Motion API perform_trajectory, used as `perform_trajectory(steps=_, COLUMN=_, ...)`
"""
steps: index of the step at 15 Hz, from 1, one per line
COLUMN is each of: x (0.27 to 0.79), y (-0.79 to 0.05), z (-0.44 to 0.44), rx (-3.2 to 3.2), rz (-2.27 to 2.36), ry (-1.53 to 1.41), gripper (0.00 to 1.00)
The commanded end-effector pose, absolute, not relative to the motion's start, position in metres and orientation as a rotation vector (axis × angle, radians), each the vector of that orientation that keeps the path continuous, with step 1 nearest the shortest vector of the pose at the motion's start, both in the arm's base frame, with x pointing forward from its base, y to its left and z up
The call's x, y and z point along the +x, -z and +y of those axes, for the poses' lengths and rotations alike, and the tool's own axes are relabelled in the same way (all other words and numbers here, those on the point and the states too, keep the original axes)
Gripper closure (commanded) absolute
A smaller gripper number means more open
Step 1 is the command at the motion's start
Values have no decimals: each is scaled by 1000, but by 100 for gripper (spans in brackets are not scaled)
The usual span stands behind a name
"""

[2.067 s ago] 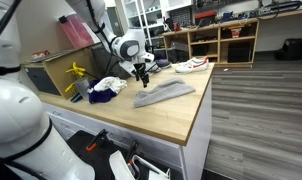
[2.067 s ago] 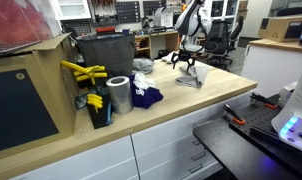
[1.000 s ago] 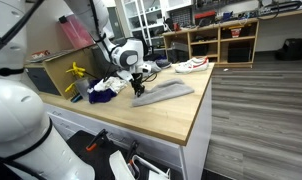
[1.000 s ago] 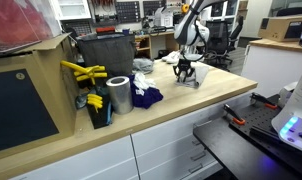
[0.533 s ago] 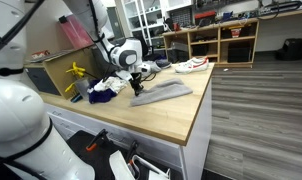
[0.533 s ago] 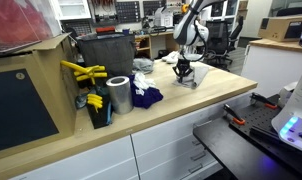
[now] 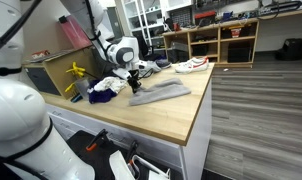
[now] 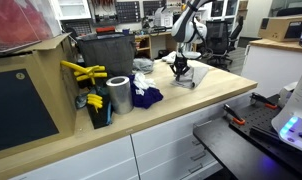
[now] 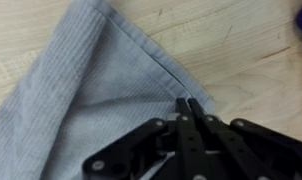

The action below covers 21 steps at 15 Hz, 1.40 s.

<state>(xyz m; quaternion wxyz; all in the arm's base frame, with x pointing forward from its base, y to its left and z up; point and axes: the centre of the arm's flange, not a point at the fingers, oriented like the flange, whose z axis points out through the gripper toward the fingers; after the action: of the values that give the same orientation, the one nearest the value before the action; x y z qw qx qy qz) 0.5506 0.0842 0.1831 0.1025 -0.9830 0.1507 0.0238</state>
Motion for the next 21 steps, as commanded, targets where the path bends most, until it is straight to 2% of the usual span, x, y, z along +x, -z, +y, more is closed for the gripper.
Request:
perform_trajectory(steps=1, x=541, y=-214, z=92, rx=-2896, rz=361, ry=-29, gripper=99)
perform_trajectory(steps=7, x=537, y=-214, z=119, rx=-2857, rz=256, ry=-51, gripper=99)
perform_trajectory(steps=8, x=534, y=-212, z=123, rx=-2855, rz=250, ry=-63, gripper=70)
perform_trajectory(steps=10, x=528, y=-211, z=123, rx=-2857, rz=234, ry=-69, gripper=64)
perform_trajectory(steps=18, x=512, y=-232, z=52, rx=-2967, rz=285, ry=34, gripper=3)
perform_trajectory(steps=21, x=505, y=-233, z=35, rx=-2986, rz=337, ry=32, gripper=0)
